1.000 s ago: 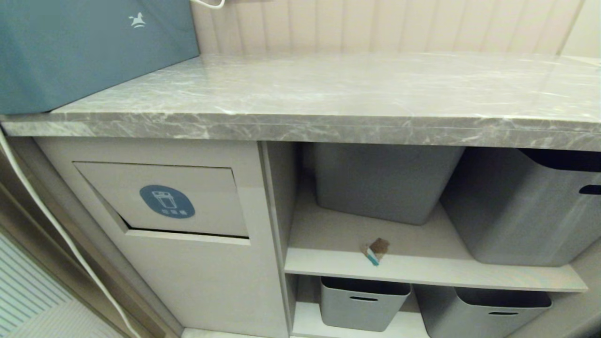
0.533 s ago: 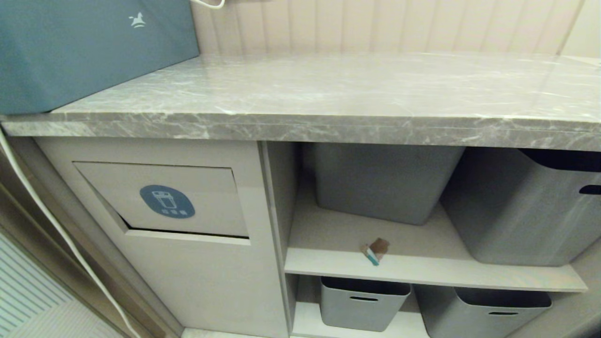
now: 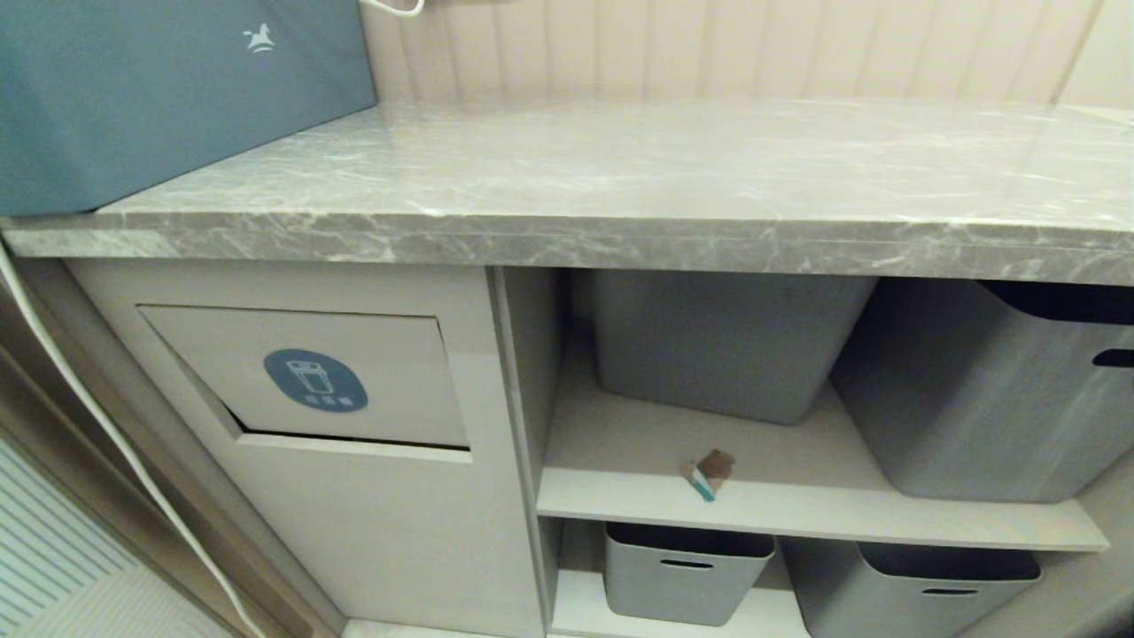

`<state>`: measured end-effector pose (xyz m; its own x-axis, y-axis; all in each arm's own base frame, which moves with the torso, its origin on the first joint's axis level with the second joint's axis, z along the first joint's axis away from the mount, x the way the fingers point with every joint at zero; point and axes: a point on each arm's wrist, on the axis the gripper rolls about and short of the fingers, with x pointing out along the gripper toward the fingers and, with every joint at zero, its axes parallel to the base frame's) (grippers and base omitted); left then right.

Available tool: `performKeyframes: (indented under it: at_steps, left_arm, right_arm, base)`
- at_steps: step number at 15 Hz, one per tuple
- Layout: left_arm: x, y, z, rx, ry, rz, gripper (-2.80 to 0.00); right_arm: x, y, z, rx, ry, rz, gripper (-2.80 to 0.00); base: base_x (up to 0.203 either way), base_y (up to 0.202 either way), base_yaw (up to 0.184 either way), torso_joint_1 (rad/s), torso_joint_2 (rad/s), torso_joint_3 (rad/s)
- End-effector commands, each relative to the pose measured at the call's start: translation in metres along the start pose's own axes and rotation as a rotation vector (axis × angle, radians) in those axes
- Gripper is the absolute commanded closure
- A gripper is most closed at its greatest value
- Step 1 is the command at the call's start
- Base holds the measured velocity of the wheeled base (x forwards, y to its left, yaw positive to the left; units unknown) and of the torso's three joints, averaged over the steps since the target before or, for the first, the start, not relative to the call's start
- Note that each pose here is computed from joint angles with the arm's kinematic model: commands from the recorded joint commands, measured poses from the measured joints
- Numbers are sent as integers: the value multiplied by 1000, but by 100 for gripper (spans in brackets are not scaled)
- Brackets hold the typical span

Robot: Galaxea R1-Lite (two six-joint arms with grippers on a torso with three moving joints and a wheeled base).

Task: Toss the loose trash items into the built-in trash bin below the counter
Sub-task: Pick up the garbage

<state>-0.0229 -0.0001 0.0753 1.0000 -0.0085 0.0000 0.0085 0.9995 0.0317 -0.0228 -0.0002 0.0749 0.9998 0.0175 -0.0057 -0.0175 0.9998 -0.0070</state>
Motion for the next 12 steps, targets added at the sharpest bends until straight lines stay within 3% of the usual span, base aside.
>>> performKeyframes:
  at_steps: [1, 3, 9, 12]
  left_arm:
    - [0, 0, 0, 1, -1, 0, 0]
    - [0, 0, 0, 1, -1, 2, 0]
    - [0, 0, 0, 2, -2, 1, 0]
    - [0, 0, 0, 0, -2, 1, 0]
  right_arm:
    - [0, 0, 0, 1, -1, 1, 0]
    - [0, 0, 0, 1, -3, 1, 0]
    - [0, 0, 0, -1, -3, 1, 0]
    - [0, 0, 0, -1, -3, 2, 0]
  base:
    - [0, 0, 0, 0, 0, 0]
    - [-63, 0, 1, 5, 2, 1]
    - [-194, 0, 2, 1, 3, 5]
    - [-40, 0, 1, 1, -2, 1]
